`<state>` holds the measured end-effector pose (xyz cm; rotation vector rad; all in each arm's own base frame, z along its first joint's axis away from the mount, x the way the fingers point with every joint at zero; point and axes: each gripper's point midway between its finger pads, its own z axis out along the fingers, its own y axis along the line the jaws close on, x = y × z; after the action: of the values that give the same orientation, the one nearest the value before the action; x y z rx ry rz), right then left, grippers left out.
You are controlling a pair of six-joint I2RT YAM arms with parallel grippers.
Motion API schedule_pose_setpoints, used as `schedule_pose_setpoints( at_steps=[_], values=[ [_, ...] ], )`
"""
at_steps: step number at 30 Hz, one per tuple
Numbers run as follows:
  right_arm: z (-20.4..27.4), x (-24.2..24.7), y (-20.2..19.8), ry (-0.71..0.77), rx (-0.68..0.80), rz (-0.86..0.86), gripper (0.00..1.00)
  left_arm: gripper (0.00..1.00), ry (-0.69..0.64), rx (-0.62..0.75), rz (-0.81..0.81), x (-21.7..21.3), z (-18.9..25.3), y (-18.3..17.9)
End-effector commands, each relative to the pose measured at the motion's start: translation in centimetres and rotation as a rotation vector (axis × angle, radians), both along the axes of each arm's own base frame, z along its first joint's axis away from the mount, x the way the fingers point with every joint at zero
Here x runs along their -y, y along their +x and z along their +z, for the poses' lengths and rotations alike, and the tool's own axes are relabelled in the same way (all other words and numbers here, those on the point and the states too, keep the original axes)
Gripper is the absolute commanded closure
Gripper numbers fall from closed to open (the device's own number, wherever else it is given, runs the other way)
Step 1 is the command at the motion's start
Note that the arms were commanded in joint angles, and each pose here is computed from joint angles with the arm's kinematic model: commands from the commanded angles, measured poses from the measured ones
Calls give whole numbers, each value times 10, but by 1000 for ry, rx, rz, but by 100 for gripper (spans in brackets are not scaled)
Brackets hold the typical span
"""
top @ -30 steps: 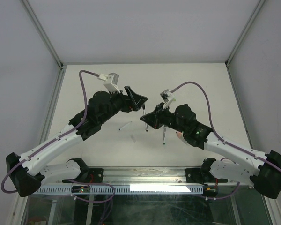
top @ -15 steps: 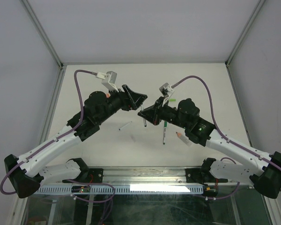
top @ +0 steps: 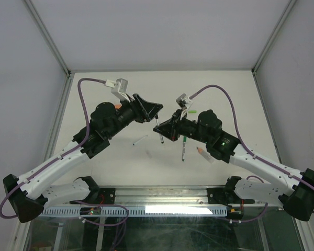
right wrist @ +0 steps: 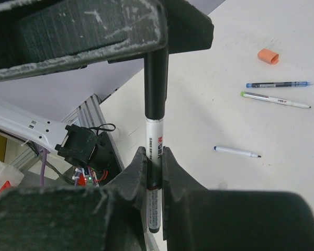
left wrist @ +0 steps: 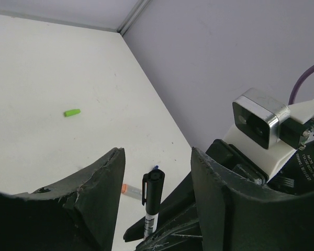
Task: Insert the pens into the pen caps
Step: Insert the pen cap onto the pen.
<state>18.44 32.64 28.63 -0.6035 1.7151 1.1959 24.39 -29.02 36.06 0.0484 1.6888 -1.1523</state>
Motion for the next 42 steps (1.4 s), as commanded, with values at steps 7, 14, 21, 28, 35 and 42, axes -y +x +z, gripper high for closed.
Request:
schedule_pose_setpoints(
  at_steps=[7, 14, 21, 28, 35, 42],
  values=[
    [34, -4, -2, 74, 74, 31, 100, 58, -69, 38, -18, 0, 23, -1],
    [39, -2, 0, 89, 84, 16, 100, 65, -66, 28, -31, 3, 20, -2],
    [47, -2, 3, 98, 103, 5, 100, 75, -67, 28, -38, 4, 20, -3],
    [50, -2, 7, 100, 102, -17, 100, 100, -66, 38, -51, 5, 23, -5],
    [72, 4, 29, 106, 117, -134, 100, 100, -23, 73, -104, 12, 24, -10],
    [145, 14, 56, 184, 249, -223, 100, 100, 76, 102, -194, 27, 25, -16]
  ],
)
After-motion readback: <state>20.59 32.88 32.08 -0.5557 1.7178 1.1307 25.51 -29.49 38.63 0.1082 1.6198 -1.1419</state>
